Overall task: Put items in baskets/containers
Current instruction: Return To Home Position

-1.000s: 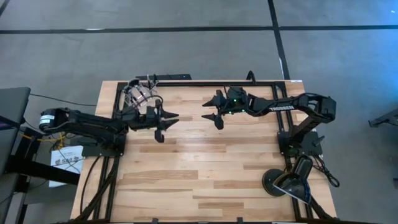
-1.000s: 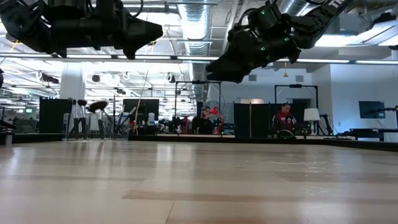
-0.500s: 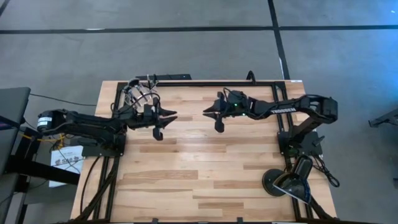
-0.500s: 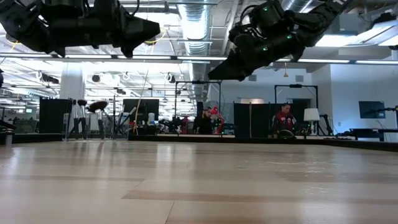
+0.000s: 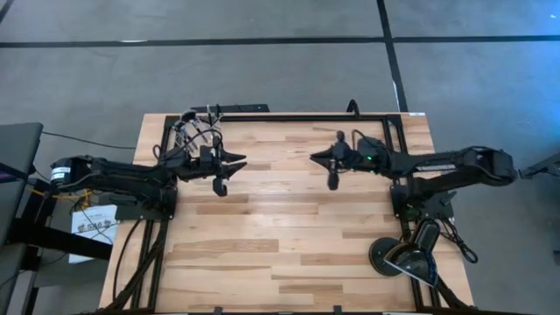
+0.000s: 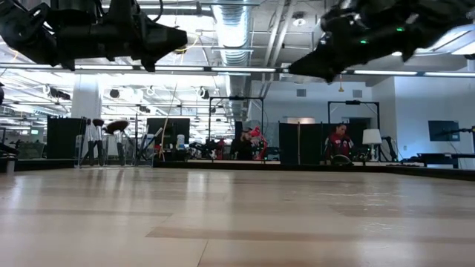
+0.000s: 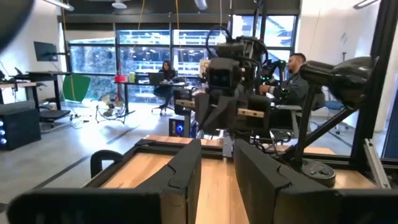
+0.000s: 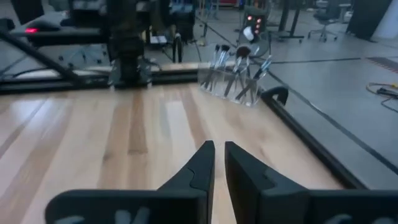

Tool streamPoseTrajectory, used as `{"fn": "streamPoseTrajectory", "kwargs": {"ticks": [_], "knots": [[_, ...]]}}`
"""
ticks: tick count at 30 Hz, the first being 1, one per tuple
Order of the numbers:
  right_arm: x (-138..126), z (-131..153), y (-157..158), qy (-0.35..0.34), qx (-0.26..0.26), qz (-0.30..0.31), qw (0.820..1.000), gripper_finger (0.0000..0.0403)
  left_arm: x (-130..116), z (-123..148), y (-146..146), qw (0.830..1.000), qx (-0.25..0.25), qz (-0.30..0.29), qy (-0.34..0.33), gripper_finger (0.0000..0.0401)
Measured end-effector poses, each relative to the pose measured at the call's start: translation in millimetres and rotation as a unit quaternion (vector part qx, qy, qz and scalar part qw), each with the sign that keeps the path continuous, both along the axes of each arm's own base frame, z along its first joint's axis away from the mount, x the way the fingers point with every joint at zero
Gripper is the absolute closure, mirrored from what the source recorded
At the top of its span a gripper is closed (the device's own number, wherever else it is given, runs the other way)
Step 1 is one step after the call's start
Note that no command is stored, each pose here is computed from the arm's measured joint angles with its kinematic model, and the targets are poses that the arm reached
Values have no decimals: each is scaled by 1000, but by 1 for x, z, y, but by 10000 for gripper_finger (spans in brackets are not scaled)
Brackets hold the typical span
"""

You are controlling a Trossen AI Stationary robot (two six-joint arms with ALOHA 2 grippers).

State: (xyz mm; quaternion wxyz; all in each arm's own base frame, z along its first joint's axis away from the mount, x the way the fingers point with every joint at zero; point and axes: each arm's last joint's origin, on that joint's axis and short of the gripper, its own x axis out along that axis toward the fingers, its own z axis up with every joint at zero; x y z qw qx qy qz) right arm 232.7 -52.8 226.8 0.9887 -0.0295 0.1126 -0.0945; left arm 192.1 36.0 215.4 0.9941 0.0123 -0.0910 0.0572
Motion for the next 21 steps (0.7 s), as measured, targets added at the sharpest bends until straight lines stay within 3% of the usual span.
{"fn": "streamPoseTrajectory", "kwargs": {"ticks": [10,21], "knots": [[-60,-23,24,-31,-12,-14,999,380,-30,-16,-7,1000,-17,-7,-15,309],[-100,-44,34,-88,-34,-22,995,381,-60,-22,-16,998,-5,-20,-61,330]]}}
